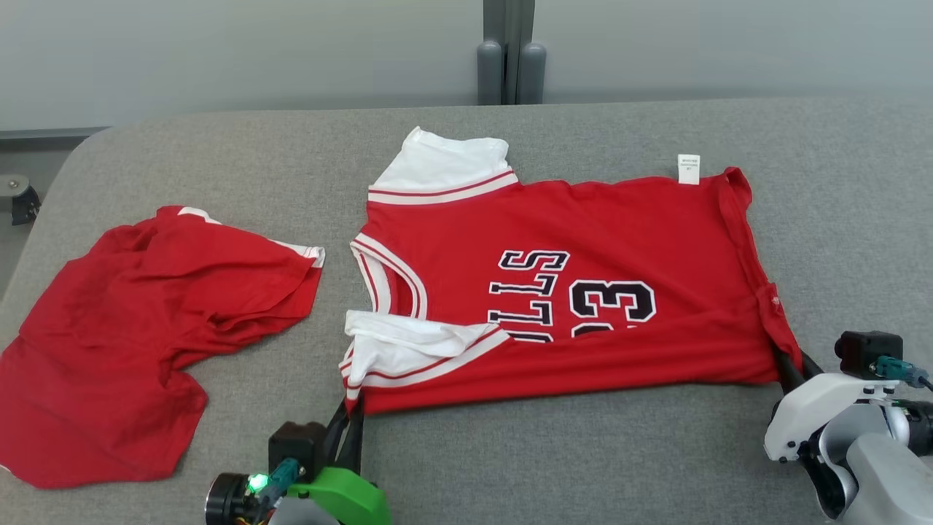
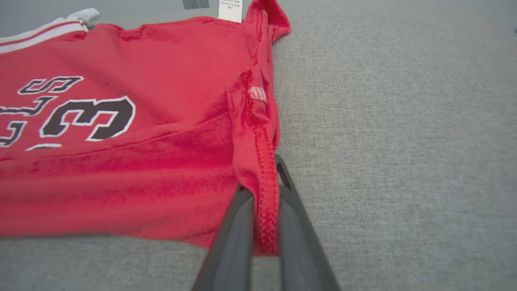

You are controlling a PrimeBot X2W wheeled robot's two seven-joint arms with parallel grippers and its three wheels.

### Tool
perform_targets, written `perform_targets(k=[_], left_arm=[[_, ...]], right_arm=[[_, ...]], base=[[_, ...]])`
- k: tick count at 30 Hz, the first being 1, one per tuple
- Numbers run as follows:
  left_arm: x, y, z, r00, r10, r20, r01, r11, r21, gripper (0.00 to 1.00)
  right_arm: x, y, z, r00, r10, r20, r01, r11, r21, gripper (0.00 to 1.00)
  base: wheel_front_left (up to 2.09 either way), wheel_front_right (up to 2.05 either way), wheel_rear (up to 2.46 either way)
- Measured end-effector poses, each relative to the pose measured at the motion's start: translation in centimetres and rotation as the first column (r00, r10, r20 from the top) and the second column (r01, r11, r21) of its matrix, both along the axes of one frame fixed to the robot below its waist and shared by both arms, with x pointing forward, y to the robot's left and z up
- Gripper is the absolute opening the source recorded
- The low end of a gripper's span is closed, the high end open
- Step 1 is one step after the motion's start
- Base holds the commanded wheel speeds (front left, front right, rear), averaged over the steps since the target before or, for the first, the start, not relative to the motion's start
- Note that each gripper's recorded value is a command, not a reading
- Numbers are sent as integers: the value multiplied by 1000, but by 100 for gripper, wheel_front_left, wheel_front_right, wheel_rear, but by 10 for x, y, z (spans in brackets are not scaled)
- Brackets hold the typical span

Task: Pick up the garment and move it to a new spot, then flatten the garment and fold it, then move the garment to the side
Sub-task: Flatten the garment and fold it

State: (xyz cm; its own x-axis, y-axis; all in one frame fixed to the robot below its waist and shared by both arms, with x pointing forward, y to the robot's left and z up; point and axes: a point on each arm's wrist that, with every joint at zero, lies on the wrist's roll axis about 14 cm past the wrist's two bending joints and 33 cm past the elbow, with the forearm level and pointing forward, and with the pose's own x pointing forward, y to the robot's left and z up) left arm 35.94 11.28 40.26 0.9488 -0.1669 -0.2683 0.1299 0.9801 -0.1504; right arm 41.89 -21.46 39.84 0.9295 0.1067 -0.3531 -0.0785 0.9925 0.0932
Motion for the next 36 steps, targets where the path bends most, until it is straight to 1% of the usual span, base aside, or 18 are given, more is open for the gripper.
perform_targets(k=[4,8,10,11,12,13,14,15,19,20,22,24,25,28,30,33,36], left_arm=[[-15,4,-5,1000,-1,-15,1,1000,12,0],[-26,5,-8,1000,-3,-23,4,1000,18,0],[-28,6,-7,1000,-3,-19,3,1000,18,0],[-28,6,-6,1000,-1,-16,1,1000,15,0],[-29,5,-7,1000,-1,-18,1,1000,12,0],[-30,4,-8,1000,-3,-24,3,1000,10,42],[-32,3,-12,999,-9,-40,10,1000,12,64],[-34,2,-15,998,-12,-53,13,1000,15,100],[-30,14,-15,997,48,-52,-46,998,36,100],[-27,17,-13,997,61,-45,-59,997,39,100],[-16,22,-3,996,91,-8,-90,995,37,100],[-2,27,20,991,118,68,-119,993,15,100],[10,29,42,982,130,139,-130,991,-6,100],[24,33,79,955,154,253,-149,988,-39,100],[30,32,91,945,151,291,-143,988,-51,100],[38,23,93,945,120,303,-111,993,-49,100],[60,8,102,941,63,332,-54,998,-37,100]], right_arm=[[-19,5,-2,1000,-1,-31,2,999,49,0],[-39,3,-4,998,4,-64,0,998,65,0],[-48,1,-5,996,-11,-85,18,996,89,0],[-51,0,-5,996,-25,-87,34,994,109,34],[-52,-2,-3,996,-33,-79,42,992,116,90],[-52,-4,0,997,-46,-68,54,991,122,100],[-51,-8,2,996,-58,-65,65,990,124,100],[-50,-10,4,997,-60,-58,67,991,118,100],[-44,-16,15,997,-80,-1,80,992,102,100],[-41,-19,20,996,-84,25,82,993,84,100],[-36,-25,31,991,-109,81,103,991,81,100],[-31,-23,43,984,-108,144,99,993,72,100],[-27,-20,52,976,-114,187,100,991,85,100],[-21,-14,68,959,-109,263,88,992,89,100],[-16,-9,79,948,-101,303,77,993,89,100],[-8,-5,86,938,-96,334,73,994,82,100],[3,-4,87,933,-96,346,75,994,74,100]], base=[[0,0,0],[0,0,0],[0,0,0],[0,0,0],[0,0,0],[0,0,0],[0,0,0],[0,0,0],[0,0,0],[0,0,0],[0,0,0],[0,0,0],[0,0,0],[0,0,0],[0,0,0],[0,0,0],[0,0,0]])
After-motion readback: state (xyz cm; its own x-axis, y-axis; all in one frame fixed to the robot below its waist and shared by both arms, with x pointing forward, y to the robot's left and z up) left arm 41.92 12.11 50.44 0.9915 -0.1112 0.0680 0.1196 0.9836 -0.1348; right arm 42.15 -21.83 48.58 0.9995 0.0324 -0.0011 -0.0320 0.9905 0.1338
